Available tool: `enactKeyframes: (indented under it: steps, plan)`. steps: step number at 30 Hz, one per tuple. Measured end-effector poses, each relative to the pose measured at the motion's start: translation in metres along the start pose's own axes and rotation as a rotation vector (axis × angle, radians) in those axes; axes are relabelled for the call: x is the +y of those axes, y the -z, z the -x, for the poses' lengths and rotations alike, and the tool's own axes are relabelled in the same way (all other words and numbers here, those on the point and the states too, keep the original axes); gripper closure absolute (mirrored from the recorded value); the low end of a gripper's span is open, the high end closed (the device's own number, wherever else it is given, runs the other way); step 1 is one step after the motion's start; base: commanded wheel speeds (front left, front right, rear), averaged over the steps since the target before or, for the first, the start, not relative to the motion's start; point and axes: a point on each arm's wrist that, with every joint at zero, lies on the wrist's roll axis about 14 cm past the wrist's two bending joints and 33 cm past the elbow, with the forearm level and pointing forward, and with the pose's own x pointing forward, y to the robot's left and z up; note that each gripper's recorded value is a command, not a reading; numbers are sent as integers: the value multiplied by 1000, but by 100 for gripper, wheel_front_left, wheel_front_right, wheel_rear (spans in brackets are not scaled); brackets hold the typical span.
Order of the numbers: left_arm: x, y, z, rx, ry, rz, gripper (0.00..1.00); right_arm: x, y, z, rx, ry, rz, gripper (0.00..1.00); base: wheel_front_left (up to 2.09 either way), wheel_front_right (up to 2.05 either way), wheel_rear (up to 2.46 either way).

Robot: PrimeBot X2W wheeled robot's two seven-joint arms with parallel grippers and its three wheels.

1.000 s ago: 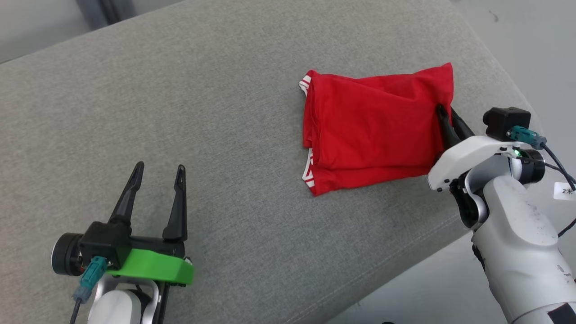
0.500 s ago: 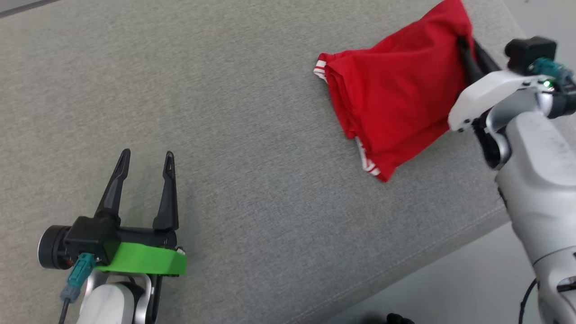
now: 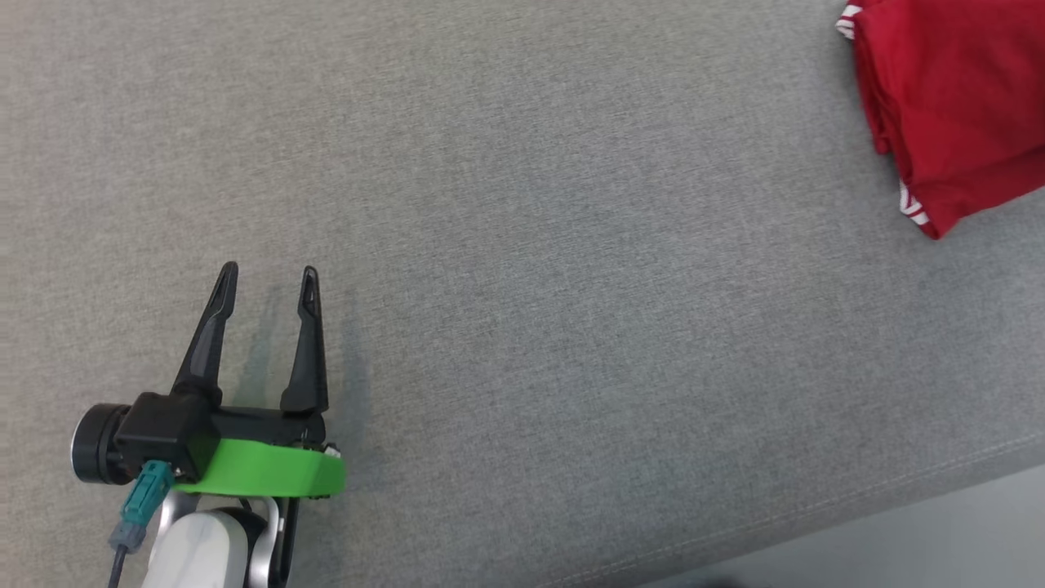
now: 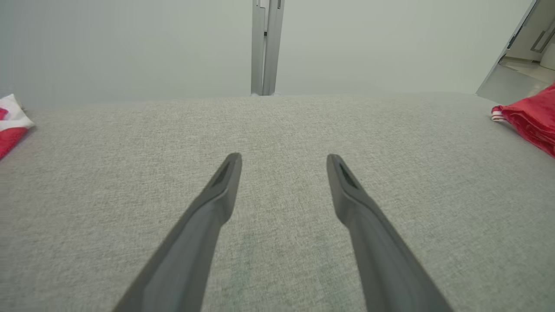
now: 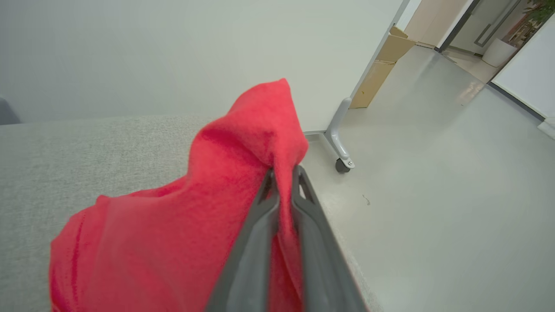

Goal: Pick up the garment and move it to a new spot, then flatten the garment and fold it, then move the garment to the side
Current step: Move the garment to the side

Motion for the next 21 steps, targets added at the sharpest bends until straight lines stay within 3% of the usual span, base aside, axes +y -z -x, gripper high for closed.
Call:
enactKeyframes:
  steps: [2, 3, 4, 9, 21]
  plan:
    - [6, 1, 3, 5, -16, -2, 0, -4, 6, -4, 13, 11, 25, 100, 0, 0, 0]
    - [8, 3, 4, 9, -22, -3, 0, -5, 7, -6, 11, 15, 27, 67, 0, 0, 0]
    - [9, 4, 5, 12, -26, -3, 0, -4, 6, -8, -7, 17, 32, 0, 0, 0, 0]
    - [12, 8, 7, 23, -35, -5, 0, -1, -5, -13, -88, 30, 39, 0, 0, 0, 0]
    - [11, -8, 11, -14, -62, 17, 0, 70, -46, 3, -206, -126, 18, 0, 0, 0, 0]
